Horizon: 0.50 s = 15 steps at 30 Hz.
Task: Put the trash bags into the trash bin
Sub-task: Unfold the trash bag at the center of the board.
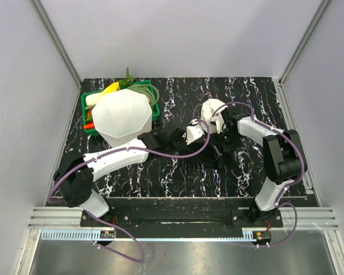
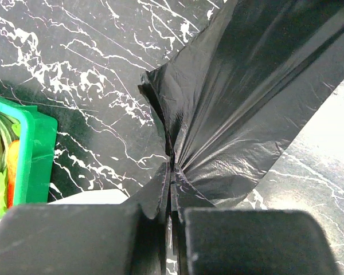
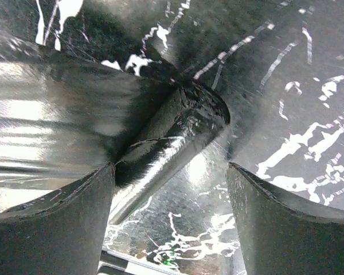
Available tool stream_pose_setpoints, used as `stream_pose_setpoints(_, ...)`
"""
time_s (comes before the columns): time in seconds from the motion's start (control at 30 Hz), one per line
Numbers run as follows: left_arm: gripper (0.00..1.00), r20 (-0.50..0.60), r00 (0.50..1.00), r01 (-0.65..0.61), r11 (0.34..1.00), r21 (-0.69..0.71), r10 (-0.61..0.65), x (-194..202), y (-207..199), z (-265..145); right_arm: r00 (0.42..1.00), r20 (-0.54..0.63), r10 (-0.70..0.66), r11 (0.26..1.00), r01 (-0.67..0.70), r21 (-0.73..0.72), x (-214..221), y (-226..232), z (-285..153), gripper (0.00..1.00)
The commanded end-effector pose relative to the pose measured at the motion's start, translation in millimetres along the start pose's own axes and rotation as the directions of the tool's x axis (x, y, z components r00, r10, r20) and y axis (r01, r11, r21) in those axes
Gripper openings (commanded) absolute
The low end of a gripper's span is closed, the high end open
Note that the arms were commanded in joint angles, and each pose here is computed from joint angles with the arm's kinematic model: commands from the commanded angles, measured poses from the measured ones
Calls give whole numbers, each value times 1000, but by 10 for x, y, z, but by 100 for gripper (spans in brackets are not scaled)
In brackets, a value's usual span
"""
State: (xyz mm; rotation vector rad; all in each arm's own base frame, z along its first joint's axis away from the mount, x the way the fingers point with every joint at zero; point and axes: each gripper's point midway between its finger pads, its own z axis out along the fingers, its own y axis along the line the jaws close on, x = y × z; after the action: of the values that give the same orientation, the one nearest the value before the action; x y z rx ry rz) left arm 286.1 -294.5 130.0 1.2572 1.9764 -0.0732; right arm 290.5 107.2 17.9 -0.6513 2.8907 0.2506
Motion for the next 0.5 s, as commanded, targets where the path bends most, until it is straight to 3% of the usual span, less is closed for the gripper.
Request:
stream_pose_setpoints(0.0,0,68,998,-9,998,-61,13,-111,168,-214,998,57,13,991,-20,129,14,-383,-301,82)
stream_pose_setpoints(0.23,0,58,998,-27,990,-139,35,17,342,-396,994,100,46,980,-64,189,70,-754,-661,83)
stream_pose_setpoints(0.47,0,60,997,-34,990,-134,42,71,335,-470,984,174,47,998,-54,36,-147,-339,-764,83)
